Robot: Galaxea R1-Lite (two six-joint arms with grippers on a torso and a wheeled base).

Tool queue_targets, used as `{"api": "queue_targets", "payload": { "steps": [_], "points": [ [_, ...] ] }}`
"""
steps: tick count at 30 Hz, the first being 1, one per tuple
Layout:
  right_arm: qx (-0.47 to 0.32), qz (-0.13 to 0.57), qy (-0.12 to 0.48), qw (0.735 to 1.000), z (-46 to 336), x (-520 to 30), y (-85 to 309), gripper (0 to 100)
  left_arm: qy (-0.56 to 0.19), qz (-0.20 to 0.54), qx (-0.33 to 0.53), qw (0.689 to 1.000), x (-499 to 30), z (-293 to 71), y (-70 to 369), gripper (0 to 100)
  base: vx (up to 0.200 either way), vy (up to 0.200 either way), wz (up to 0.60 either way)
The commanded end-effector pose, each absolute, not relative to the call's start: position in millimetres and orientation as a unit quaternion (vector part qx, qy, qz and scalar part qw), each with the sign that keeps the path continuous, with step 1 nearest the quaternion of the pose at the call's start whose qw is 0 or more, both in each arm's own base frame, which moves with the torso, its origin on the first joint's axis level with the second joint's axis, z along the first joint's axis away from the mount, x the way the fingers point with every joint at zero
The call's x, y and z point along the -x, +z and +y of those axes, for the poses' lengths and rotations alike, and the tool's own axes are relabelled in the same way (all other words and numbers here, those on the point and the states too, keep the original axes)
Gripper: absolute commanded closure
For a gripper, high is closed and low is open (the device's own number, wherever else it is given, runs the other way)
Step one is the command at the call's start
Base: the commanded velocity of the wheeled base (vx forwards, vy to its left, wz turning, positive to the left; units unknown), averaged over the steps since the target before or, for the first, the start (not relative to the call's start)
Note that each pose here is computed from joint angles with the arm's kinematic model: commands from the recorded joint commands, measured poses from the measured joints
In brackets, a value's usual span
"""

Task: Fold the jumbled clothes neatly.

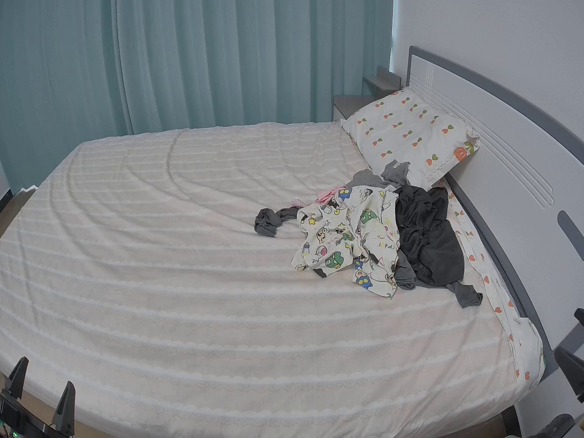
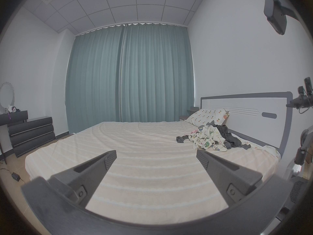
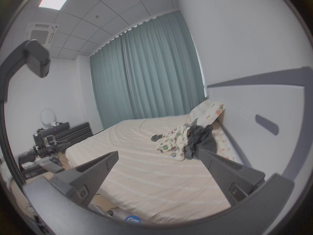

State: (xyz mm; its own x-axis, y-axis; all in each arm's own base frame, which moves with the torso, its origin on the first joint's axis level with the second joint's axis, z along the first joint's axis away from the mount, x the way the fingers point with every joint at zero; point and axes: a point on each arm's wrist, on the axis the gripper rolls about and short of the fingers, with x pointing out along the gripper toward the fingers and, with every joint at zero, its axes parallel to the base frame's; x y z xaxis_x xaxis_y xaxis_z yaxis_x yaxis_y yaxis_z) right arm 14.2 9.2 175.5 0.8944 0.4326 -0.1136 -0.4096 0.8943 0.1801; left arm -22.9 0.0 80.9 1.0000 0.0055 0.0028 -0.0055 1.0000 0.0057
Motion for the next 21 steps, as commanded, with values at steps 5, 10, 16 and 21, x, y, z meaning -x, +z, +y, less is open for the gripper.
{"api": "queue_targets", "payload": {
  "steps": [5, 10, 16, 21],
  "points": [
    [-0.205, 0.346, 0.266, 0.876, 80.7, -222.1, 136.5, 0, 0.003, 0.0, -0.005, 1.0, 22.8, 0.0, 75.5, 0, 0.0, 0.0, 0.0],
    [-0.224, 0.361, 0.206, 0.882, 101.4, -290.2, 90.0, 0, 0.002, -0.001, -0.005, 1.0, 22.8, 0.0, 75.6, 0, 0.0, 0.0, 0.0],
    [-0.229, 0.369, 0.155, 0.887, 119.4, -353.3, 46.9, 0, 0.003, 0.0, -0.004, 1.0, 22.8, 0.0, 75.5, 0, 0.0, 0.0, 0.0],
    [-0.237, 0.364, 0.119, 0.893, 138.5, -393.2, 12.8, 0, 0.003, 0.0, -0.004, 1.0, 22.8, 0.0, 75.5, 0, 0.0, 0.0, 0.0]
  ]
}}
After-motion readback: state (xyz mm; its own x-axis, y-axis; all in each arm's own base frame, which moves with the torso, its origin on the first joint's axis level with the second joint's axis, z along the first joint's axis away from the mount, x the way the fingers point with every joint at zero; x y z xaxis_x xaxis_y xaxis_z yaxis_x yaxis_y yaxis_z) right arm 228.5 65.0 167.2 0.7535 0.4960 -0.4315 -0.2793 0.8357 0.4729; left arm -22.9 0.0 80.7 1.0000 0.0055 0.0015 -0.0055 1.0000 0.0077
